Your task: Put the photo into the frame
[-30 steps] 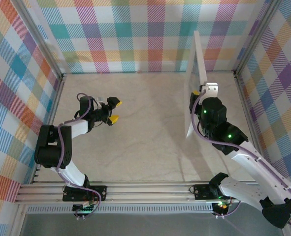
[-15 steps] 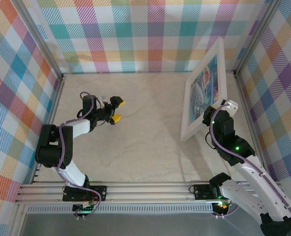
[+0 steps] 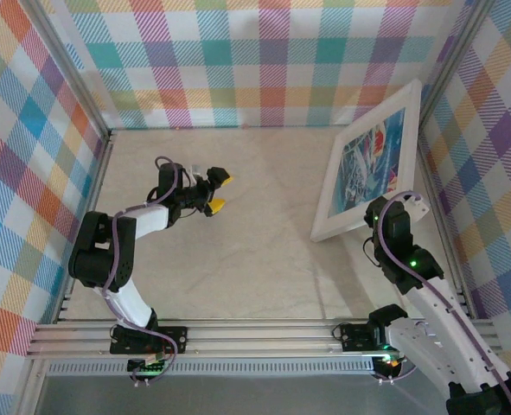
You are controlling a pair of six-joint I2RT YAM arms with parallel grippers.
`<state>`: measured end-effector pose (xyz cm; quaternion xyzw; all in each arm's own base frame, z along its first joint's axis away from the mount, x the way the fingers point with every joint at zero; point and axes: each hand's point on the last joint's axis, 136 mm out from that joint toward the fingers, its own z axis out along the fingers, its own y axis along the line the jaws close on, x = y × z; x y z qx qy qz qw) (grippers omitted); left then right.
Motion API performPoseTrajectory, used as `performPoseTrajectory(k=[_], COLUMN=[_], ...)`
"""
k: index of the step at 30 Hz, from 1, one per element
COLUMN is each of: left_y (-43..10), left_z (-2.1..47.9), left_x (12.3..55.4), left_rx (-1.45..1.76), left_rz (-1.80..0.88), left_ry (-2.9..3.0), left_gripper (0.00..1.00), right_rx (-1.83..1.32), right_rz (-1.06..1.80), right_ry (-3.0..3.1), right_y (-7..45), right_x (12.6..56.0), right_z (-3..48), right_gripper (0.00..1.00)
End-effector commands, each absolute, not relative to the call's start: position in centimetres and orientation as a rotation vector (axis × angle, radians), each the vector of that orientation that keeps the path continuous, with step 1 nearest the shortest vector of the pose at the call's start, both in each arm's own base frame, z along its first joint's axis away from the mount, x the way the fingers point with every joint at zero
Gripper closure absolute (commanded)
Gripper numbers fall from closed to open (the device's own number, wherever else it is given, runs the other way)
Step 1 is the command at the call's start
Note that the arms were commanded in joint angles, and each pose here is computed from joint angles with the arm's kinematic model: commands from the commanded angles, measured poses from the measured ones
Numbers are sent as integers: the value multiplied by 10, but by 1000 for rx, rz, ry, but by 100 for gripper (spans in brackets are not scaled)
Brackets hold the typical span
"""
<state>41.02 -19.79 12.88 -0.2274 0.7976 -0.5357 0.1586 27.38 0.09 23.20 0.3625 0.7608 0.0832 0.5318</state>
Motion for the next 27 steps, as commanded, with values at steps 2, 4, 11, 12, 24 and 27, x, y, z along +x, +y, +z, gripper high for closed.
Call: performPoseTrajectory(k=[2, 4, 11, 12, 24, 27], left_y=[-205, -206, -211, -211, -211, -210], left_z=[134, 133, 128, 128, 128, 128], left_x=[418, 418, 417, 416, 413, 413], left_rx=[-630, -624, -616, -615, -599, -599], left_rz=[-1541, -1546, -1554, -1555, -1537, -1530], left_ry=[2266, 2272, 2291, 2291, 2313, 2317], left_gripper=[0, 0, 0, 0, 0, 0], right_rx=[860, 877, 978, 1008, 1144, 1133], right_rz=[46, 65, 134, 152, 283, 307], right_ry=[2043, 2068, 2159, 2174, 2273, 2304], right_y=[-12, -12, -6, -4, 20, 27], right_x=[253, 252, 239, 236, 239, 243], right_z=[173, 166, 135, 128, 77, 72], right_gripper=[100, 100, 100, 100, 100, 100])
